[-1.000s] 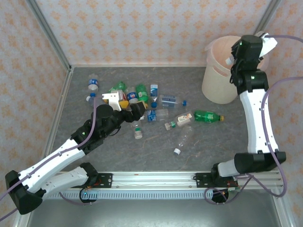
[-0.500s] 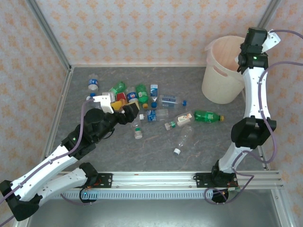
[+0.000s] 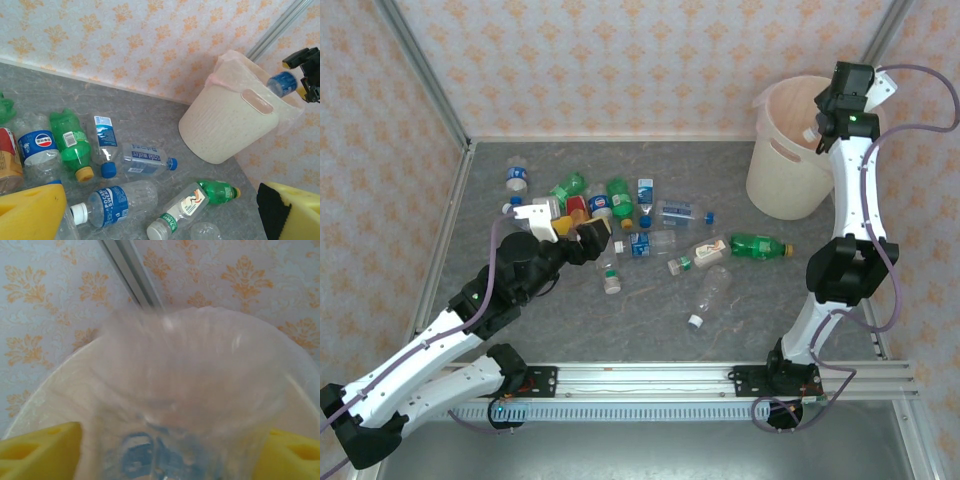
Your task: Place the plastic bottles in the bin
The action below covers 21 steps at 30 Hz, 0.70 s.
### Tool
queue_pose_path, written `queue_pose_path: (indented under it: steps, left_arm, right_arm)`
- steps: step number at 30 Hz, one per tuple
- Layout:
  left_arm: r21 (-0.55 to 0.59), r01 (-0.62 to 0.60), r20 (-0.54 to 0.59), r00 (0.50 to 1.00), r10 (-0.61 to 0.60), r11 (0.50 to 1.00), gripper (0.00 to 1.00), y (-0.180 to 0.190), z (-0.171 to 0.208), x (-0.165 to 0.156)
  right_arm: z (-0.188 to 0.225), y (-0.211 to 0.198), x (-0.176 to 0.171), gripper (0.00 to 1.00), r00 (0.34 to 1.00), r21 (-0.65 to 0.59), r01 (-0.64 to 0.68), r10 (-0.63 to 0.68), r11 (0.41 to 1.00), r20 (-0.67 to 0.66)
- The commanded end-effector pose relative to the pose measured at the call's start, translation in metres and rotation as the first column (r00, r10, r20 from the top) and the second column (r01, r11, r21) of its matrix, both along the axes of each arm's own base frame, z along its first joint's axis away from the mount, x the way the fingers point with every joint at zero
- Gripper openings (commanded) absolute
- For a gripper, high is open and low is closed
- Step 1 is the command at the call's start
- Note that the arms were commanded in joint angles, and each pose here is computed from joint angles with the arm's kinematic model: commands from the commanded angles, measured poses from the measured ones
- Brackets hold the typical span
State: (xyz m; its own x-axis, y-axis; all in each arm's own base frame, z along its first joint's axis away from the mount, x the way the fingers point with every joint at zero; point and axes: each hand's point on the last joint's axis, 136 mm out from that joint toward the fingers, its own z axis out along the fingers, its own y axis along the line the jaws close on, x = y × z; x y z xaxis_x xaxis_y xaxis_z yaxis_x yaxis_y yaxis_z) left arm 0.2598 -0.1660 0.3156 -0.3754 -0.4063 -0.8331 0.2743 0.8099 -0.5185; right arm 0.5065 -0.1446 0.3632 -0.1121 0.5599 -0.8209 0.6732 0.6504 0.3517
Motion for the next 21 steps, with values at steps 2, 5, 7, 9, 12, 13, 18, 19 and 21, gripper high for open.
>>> queue_pose_path:
  steps: [2, 5, 7, 9, 12, 13, 18, 19, 21]
  left_arm:
    - [0.029, 0.005, 0.003, 1.000, -0.005, 1.000, 0.99, -0.002, -0.002, 0.000]
    - [0.029, 0.023, -0.003, 1.000, -0.023, 0.999, 0.99, -0.007, -0.004, 0.000]
    - [0.031, 0.035, -0.010, 0.999, -0.034, 0.999, 0.99, -0.010, -0.006, 0.001]
    - [0.038, 0.042, -0.026, 0.999, -0.041, 0.998, 0.99, -0.012, -0.010, 0.002]
    - [0.050, 0.051, -0.043, 0.998, -0.049, 0.997, 0.99, -0.015, -0.014, 0.003]
    - [0.054, 0.056, -0.048, 0.997, -0.053, 0.997, 0.99, -0.016, -0.016, 0.003]
    - [0.064, 0.084, -0.078, 0.994, -0.079, 0.994, 0.99, -0.025, -0.025, 0.006]
    - [0.062, 0.096, -0.084, 0.992, -0.091, 0.993, 0.99, -0.029, -0.027, 0.007]
    - [0.052, 0.117, -0.095, 0.989, -0.112, 0.992, 0.99, -0.034, -0.029, 0.007]
  right_arm:
    - [0.023, 0.007, -0.011, 0.97, 0.999, 0.002, -0.031, 0.031, 1.000, 0.039]
    - [0.033, 0.014, -0.021, 1.00, 0.997, 0.029, -0.051, 0.050, 0.998, 0.061]
    - [0.035, 0.019, -0.030, 1.00, 0.996, 0.054, -0.071, 0.068, 0.996, 0.064]
    - [0.035, 0.029, -0.042, 1.00, 0.993, 0.078, -0.105, 0.100, 0.991, 0.065]
    - [0.037, 0.042, -0.066, 1.00, 0.986, 0.094, -0.155, 0.148, 0.983, 0.078]
    - [0.041, 0.047, -0.077, 1.00, 0.981, 0.091, -0.174, 0.165, 0.981, 0.098]
    - [0.041, 0.072, -0.127, 1.00, 0.954, 0.095, -0.268, 0.251, 0.959, 0.163]
    - [0.036, 0.077, -0.136, 1.00, 0.949, 0.100, -0.288, 0.270, 0.952, 0.166]
    - [0.027, 0.084, -0.156, 1.00, 0.941, 0.104, -0.312, 0.292, 0.944, 0.171]
